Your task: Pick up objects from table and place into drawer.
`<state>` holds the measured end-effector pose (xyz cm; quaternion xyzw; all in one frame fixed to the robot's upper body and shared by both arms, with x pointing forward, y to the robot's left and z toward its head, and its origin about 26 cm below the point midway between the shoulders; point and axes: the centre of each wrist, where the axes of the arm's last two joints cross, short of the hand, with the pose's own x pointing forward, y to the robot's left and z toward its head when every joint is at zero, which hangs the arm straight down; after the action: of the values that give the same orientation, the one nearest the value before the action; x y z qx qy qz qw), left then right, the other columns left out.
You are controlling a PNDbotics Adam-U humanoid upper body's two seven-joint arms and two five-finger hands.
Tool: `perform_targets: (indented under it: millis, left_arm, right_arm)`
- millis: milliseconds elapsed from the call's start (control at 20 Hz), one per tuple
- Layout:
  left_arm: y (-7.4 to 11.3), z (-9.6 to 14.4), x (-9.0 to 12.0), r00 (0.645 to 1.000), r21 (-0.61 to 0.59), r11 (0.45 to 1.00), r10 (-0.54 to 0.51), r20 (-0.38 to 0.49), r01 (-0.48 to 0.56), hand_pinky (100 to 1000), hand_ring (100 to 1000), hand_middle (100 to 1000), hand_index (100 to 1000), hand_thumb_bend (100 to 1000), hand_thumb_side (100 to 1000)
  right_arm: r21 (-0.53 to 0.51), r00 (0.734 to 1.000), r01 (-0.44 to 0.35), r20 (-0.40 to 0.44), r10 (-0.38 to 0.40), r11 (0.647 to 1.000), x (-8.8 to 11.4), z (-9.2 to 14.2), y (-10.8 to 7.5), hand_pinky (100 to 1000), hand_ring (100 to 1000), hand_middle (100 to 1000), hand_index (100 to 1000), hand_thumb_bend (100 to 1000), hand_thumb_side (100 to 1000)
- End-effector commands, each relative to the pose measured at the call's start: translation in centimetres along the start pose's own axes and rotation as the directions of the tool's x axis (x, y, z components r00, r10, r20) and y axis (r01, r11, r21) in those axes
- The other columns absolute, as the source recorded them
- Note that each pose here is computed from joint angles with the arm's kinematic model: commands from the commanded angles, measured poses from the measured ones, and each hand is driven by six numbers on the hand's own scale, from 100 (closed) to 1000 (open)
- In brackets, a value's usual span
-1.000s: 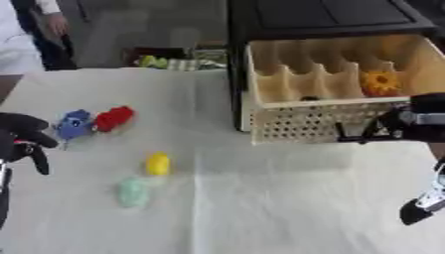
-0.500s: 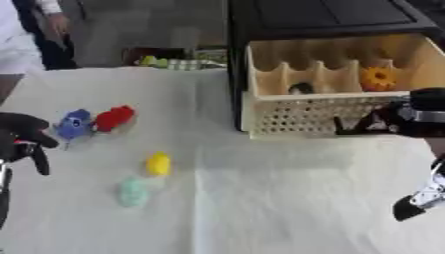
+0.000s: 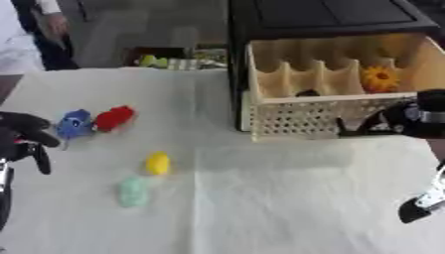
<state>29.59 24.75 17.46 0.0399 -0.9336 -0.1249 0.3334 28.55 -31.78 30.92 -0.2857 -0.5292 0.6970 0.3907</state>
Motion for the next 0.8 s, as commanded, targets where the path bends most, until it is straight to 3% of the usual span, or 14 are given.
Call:
perform_targets:
  millis: [50,800]
  left_arm:
    - [0.33,-0.21,0.42,1.0,-0.002,1.0,-0.014,0.015,0.014,263,522,583,648,100,728]
    - [0.41,-0.16,0.4,1.0,0.001,1.0,-0.019,0.014,0.019,262,524,584,647,100,727]
  right_arm:
    - [-0.045,0.999,-0.033,-0.006,0.032,0.998,0.16,1.0,-1.41,100,100,100,873,873,475]
    - [-0.136,0.999,-0.008,0.044,0.014,0.991,-0.32,1.77,-1.89,100,100,100,842,901,461]
